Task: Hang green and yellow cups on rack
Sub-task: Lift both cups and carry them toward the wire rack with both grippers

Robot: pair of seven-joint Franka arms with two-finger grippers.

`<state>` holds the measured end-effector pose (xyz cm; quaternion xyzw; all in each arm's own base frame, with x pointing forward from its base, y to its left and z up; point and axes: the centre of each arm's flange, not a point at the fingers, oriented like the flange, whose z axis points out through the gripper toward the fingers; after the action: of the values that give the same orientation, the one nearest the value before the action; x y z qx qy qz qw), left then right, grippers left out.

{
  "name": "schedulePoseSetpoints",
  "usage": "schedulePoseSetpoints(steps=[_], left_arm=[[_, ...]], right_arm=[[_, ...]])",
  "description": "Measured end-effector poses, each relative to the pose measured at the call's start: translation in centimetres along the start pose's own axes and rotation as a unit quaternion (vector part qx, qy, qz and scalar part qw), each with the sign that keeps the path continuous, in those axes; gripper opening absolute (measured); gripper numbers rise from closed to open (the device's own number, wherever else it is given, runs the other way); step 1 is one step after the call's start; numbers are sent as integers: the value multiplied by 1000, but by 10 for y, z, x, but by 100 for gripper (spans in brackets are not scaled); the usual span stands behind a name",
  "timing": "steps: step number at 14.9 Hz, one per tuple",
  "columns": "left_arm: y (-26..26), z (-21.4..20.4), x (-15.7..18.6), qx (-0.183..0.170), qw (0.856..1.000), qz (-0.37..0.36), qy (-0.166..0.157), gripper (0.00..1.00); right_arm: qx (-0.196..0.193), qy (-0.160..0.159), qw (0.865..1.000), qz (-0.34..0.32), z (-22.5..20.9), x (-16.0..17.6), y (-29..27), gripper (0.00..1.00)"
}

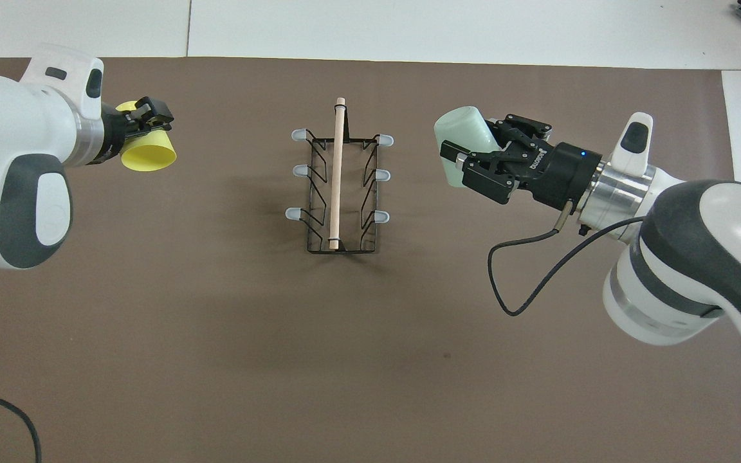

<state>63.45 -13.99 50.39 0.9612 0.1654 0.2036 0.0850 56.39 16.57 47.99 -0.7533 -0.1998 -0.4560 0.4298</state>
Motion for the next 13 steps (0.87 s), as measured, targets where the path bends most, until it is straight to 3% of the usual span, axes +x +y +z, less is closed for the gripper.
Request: schedulePoseSetpoints(steps=[3, 6, 10, 13], left_arm=[[33, 0, -13, -24, 999, 34, 30, 69], [49, -1, -19, -30, 994, 75, 68, 69], [66, 3, -36, -19, 985, 125, 114, 69], [81, 3, -51, -7, 982, 103, 158, 69]], right_arm=[[12, 58, 998, 15, 19, -28, -20, 68], [21, 85, 996, 23, 36, -45, -41, 68], [30, 123, 992, 17, 46, -67, -47, 68], [41, 152, 987, 5, 55, -90, -39, 68]])
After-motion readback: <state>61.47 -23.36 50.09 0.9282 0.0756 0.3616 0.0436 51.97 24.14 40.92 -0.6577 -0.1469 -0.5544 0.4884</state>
